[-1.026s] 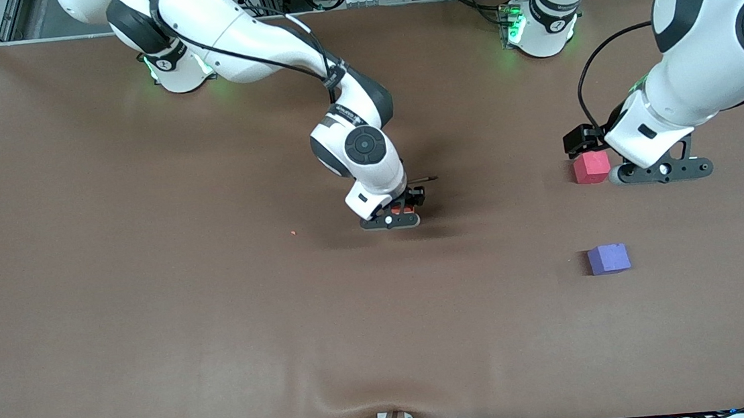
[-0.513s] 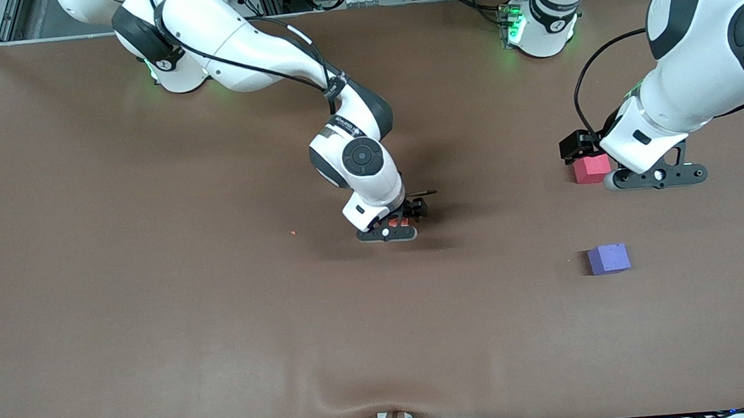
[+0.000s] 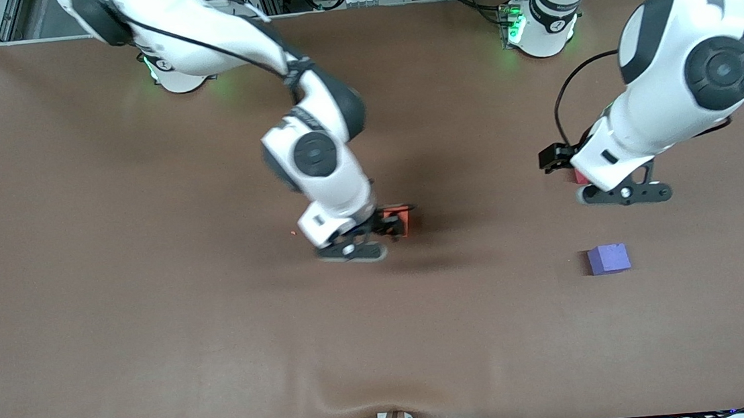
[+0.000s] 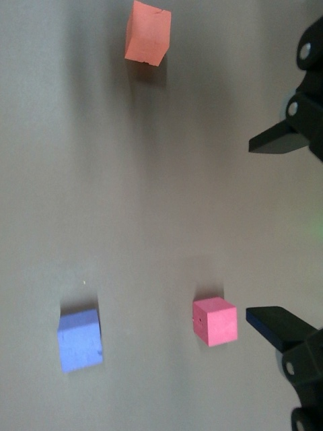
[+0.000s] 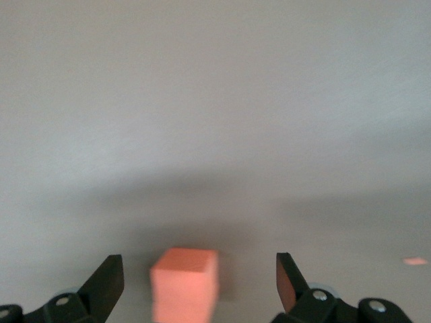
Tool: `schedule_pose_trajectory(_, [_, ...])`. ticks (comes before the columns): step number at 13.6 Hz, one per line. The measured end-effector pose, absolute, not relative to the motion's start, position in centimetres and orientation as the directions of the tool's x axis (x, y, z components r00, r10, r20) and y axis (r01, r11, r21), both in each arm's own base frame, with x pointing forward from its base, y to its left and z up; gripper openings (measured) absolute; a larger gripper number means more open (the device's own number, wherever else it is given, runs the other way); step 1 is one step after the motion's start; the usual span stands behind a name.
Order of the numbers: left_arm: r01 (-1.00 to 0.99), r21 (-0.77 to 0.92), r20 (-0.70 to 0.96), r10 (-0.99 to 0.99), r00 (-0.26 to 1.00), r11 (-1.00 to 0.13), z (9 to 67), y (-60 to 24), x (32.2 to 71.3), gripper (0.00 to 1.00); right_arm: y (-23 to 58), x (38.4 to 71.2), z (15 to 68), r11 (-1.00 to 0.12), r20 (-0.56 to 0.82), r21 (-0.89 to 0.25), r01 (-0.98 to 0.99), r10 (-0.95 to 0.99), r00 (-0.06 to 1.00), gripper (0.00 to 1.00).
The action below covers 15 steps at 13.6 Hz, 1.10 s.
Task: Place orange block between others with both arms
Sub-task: 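Set the orange cube down with the right gripper while the left gripper approaches, then grasp the orange cube with the left gripper while the right gripper withdraws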
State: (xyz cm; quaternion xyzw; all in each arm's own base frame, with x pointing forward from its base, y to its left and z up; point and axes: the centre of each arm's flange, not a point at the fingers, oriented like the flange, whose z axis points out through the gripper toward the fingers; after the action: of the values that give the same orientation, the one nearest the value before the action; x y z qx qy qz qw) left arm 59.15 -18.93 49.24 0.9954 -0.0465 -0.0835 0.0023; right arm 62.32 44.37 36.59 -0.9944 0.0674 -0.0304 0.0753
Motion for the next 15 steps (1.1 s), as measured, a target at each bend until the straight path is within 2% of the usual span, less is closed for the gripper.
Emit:
schedule_pose_trajectory(3, [-0.095,0.016,-0.175,-0.096,0.98,-0.995,46.9,-23.1,59.6,1.0,34.0,65.6,42.0,-0.99,0.055,-0.11,-0.089,-0.095,0.994,1.0])
schedule_pose_trajectory(5, [-0.061,0.012,-0.172,-0.062,0.983,-0.998,45.1,-26.9,59.2,1.0,26.7,66.1,45.4,-0.995,0.078,-0.083,-0.058,-0.064,0.995,1.0])
schedule_pose_trajectory(11, [-0.075,0.03,-0.153,-0.078,0.985,-0.997,39.2,-35.9,57.4,1.0,8.1,62.1,55.0,-1.0,0.049,-0.003,0.003,0.003,0.999,1.0])
schedule_pose_trajectory(15, [-0.166,0.075,-0.089,-0.172,0.981,-0.983,36.5,-42.6,55.2,1.0,-0.1,58.9,59.6,-0.999,0.034,0.014,0.033,0.034,0.999,1.0])
